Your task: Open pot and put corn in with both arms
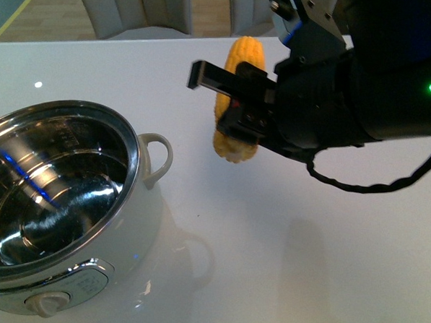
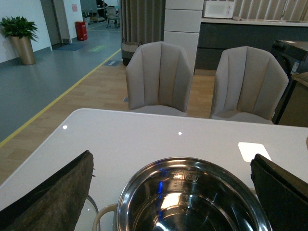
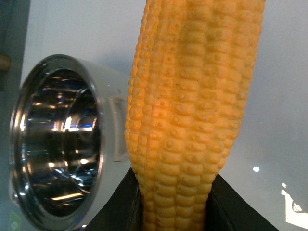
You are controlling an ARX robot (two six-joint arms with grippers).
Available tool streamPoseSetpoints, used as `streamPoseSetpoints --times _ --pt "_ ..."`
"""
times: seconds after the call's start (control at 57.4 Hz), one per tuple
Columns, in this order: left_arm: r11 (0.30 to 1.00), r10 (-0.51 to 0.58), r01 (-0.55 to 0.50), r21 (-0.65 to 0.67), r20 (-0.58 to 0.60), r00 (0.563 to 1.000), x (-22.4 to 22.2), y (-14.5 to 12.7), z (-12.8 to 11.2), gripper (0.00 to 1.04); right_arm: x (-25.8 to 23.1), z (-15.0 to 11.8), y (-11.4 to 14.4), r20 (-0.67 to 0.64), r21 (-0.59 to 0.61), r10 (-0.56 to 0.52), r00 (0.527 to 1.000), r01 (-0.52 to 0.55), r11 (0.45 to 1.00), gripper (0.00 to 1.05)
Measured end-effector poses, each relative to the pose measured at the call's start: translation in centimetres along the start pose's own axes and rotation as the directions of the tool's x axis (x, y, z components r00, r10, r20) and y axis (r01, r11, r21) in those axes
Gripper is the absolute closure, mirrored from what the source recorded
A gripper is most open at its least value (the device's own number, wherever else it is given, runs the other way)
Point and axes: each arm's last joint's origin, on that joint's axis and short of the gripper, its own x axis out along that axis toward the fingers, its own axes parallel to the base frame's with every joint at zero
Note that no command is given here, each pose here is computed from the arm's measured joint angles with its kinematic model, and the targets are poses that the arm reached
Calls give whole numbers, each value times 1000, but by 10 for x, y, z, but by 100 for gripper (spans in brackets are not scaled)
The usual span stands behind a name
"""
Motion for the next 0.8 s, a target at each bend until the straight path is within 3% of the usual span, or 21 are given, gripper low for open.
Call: streamPoseSetpoints --times 0.279,0.801 --pt "1000 0 0 0 0 1000 0 0 0 7 16 -4 43 -68 57 142 988 -139 989 82" --pt "1000 0 0 0 0 1000 0 0 0 7 33 -20 66 -175 89 261 949 -249 964 82"
